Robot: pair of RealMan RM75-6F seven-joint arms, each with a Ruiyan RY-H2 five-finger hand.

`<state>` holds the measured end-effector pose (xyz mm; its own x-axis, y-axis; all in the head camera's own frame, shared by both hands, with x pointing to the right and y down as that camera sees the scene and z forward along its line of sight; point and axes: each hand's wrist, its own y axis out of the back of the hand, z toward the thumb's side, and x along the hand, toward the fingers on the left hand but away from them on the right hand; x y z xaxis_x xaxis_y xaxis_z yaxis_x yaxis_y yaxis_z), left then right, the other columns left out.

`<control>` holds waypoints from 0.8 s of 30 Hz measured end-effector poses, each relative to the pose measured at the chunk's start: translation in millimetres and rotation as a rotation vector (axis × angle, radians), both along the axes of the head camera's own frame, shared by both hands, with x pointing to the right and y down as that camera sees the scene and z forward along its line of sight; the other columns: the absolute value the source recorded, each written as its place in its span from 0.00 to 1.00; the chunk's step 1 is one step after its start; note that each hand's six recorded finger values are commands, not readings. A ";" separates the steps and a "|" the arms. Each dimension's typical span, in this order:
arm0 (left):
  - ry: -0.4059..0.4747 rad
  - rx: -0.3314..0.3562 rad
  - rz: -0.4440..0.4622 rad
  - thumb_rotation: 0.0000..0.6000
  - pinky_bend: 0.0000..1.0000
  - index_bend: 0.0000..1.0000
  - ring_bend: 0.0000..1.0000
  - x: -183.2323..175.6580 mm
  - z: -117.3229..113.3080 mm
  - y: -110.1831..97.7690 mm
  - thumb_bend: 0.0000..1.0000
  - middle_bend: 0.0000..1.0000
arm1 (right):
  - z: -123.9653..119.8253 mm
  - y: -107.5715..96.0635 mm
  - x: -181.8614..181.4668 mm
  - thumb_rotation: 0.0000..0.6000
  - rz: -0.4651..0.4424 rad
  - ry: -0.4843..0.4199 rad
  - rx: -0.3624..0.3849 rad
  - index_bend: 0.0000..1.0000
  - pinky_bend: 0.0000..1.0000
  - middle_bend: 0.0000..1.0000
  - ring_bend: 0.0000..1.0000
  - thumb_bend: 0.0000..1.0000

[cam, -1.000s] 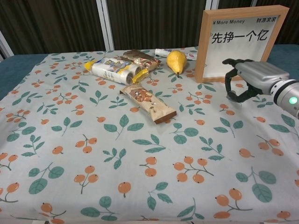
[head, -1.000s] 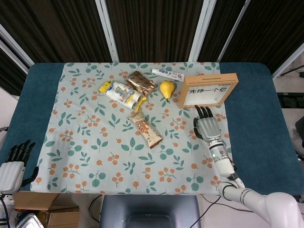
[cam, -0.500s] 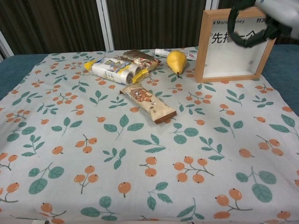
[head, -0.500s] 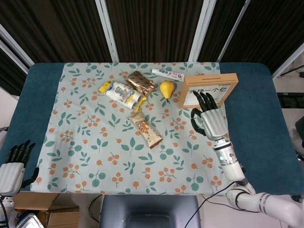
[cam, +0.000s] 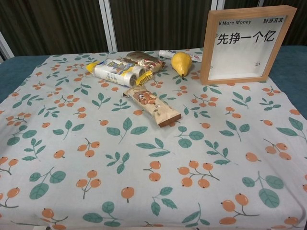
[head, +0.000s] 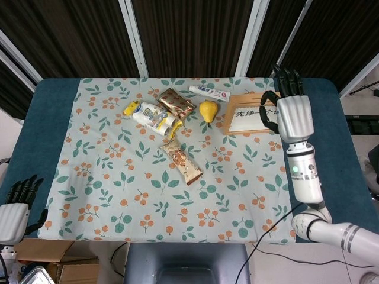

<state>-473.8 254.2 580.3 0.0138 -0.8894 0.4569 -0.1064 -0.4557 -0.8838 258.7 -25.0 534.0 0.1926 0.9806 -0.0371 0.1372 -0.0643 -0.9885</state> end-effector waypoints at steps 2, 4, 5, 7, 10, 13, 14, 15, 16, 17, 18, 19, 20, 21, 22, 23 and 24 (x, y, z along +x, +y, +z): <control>0.000 0.001 -0.001 1.00 0.00 0.00 0.00 0.1 -0.4 -0.6 0.42 0.00 | 2.5 -12.6 2.3 1.00 0.011 0.020 -0.012 0.80 0.00 0.15 0.00 0.60; -0.001 0.001 -0.002 1.00 0.00 0.00 0.00 0.1 -0.7 -1.2 0.42 0.00 | 6.0 -23.2 4.4 1.00 0.015 0.046 -0.022 0.80 0.00 0.15 0.00 0.60; -0.002 0.000 -0.002 1.00 0.00 0.00 0.00 0.0 -0.7 -1.3 0.41 0.00 | 7.8 -27.2 5.5 1.00 0.017 0.057 -0.028 0.80 0.00 0.15 0.00 0.60; -0.003 -0.001 -0.003 1.00 0.00 0.00 0.00 -0.1 -0.5 -1.5 0.42 0.00 | 13.6 -35.8 7.8 1.00 0.023 0.077 -0.052 0.81 0.00 0.15 0.00 0.60; -0.003 -0.004 -0.004 1.00 0.00 0.00 0.00 -0.2 0.3 -1.6 0.41 0.00 | 23.2 -45.9 11.2 1.00 0.031 0.112 -0.093 0.81 0.00 0.15 0.00 0.60; -0.004 -0.005 -0.003 1.00 0.00 0.00 0.00 -0.3 0.6 -1.5 0.41 0.00 | 32.7 -51.8 15.8 1.00 0.029 0.151 -0.128 0.81 0.00 0.15 0.00 0.60; -0.004 -0.005 -0.003 1.00 0.00 0.00 0.00 -0.2 0.6 -1.6 0.41 0.00 | 35.6 -52.9 17.6 1.00 0.031 0.158 -0.140 0.81 0.00 0.15 0.00 0.60; -0.005 -0.005 -0.003 1.00 0.00 0.00 0.00 -0.4 0.6 -1.6 0.41 0.00 | 38.3 -53.8 19.7 1.00 0.035 0.164 -0.150 0.81 0.00 0.15 0.00 0.60; -0.005 -0.006 -0.003 1.00 0.00 0.00 0.00 -0.5 0.6 -1.5 0.41 0.00 | 41.4 -54.7 22.5 1.00 0.041 0.170 -0.161 0.81 0.00 0.15 0.00 0.60; -0.006 -0.007 -0.003 1.00 0.00 0.00 0.00 -0.9 0.7 -1.5 0.41 0.00 | 43.7 -55.1 24.8 1.00 0.046 0.175 -0.168 0.81 0.00 0.15 0.00 0.60; -0.007 -0.007 -0.002 1.00 0.00 0.00 0.00 -1.0 0.7 -1.4 0.41 0.00 | 46.1 -55.4 27.1 1.00 0.052 0.178 -0.175 0.81 0.00 0.15 0.00 0.60; -0.007 -0.008 -0.002 1.00 0.00 0.00 0.00 -1.0 0.7 -1.5 0.41 0.00 | 49.6 -55.4 30.1 1.00 0.060 0.182 -0.186 0.81 0.00 0.15 0.00 0.60; -0.008 -0.008 -0.003 1.00 0.00 0.00 0.00 -1.3 0.8 -1.4 0.41 0.00 | 52.2 -55.4 32.5 1.00 0.066 0.183 -0.194 0.81 0.00 0.15 0.00 0.60; -0.008 -0.009 -0.004 1.00 0.00 0.00 0.00 -1.5 0.9 -1.3 0.42 0.00 | 54.6 -55.4 34.8 1.00 0.073 0.184 -0.200 0.81 0.00 0.15 0.00 0.60; -0.008 -0.009 -0.005 1.00 0.00 0.00 0.00 -1.7 0.9 -1.1 0.42 0.00 | 57.5 -55.5 37.4 1.00 0.081 0.185 -0.207 0.81 0.00 0.15 0.00 0.60; -0.008 -0.010 -0.005 1.00 0.00 0.00 0.00 -2.1 1.0 -0.7 0.42 0.00 | 59.5 -55.5 39.2 1.00 0.086 0.186 -0.211 0.81 0.00 0.15 0.00 0.60; -0.009 -0.012 -0.006 1.00 0.00 0.00 0.00 -2.9 1.3 -0.5 0.42 0.00 | 61.5 -55.6 40.9 1.00 0.090 0.187 -0.214 0.81 0.00 0.15 0.00 0.60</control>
